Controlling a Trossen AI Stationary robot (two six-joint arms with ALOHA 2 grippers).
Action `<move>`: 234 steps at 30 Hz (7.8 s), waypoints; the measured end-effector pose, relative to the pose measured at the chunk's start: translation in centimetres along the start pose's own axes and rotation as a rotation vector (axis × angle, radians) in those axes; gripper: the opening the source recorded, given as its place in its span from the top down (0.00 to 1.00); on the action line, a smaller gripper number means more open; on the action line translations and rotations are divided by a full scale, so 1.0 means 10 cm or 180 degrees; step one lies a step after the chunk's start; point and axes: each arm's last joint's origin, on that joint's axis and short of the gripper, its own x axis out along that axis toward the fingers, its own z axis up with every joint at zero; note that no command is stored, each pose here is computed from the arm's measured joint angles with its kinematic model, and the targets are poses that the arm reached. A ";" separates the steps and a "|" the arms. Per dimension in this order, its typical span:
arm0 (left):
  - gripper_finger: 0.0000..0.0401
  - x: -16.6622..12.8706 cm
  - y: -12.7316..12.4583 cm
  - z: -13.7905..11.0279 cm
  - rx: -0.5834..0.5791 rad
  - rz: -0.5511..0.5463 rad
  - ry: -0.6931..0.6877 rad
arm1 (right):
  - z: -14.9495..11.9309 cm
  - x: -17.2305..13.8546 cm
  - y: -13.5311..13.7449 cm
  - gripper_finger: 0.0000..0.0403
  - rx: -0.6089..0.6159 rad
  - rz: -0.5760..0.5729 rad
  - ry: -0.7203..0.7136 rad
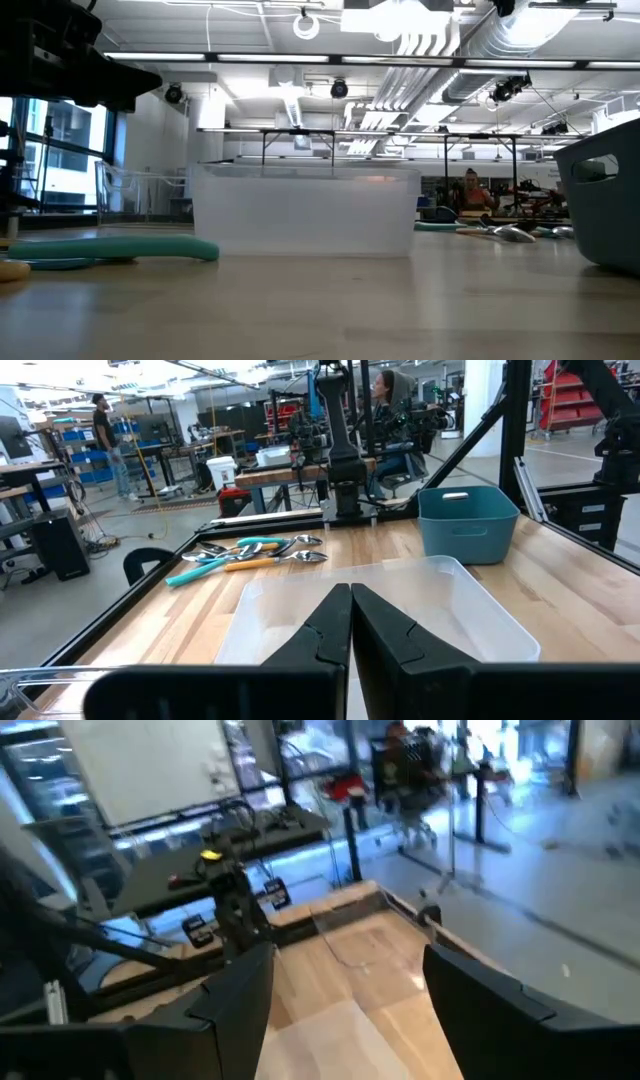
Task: Sort silverware by color (type)
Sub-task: Put the yellow spoon into the transparent bin
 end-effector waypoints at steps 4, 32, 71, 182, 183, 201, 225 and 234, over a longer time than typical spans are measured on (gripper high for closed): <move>0.99 0.00 0.00 0.00 0.0000 -0.0001 0.0000 | -0.10 0.24 -0.06 0.40 0.0282 -0.0642 0.0689; 0.99 0.00 0.00 0.00 0.0000 0.0000 0.0000 | -1.14 0.86 -1.21 0.40 0.1525 -0.2268 0.3065; 0.99 0.00 0.00 0.00 0.0000 0.0000 0.0000 | -1.83 1.31 -1.68 0.44 0.1612 -0.2664 0.3613; 0.99 0.14 0.14 0.72 -0.1525 0.0464 -0.0888 | -0.20 1.17 -0.13 0.92 0.0089 0.1138 -0.0094; 0.99 0.20 0.15 0.77 -0.1483 0.0478 -0.0788 | -0.19 1.17 -0.13 0.92 0.0088 0.1142 -0.0114; 0.82 1.61 0.20 1.53 -0.1100 0.0380 -0.0155 | -0.19 1.17 -0.12 0.92 0.0000 0.1202 -0.0124; 0.41 2.36 0.34 1.59 -0.1140 0.0253 -0.0464 | -0.17 1.16 -0.11 0.92 -0.0013 0.1289 -0.0201; 0.41 2.44 0.42 1.64 -0.1129 0.0256 -0.0512 | -0.17 1.16 -0.11 0.92 -0.0012 0.1289 -0.0187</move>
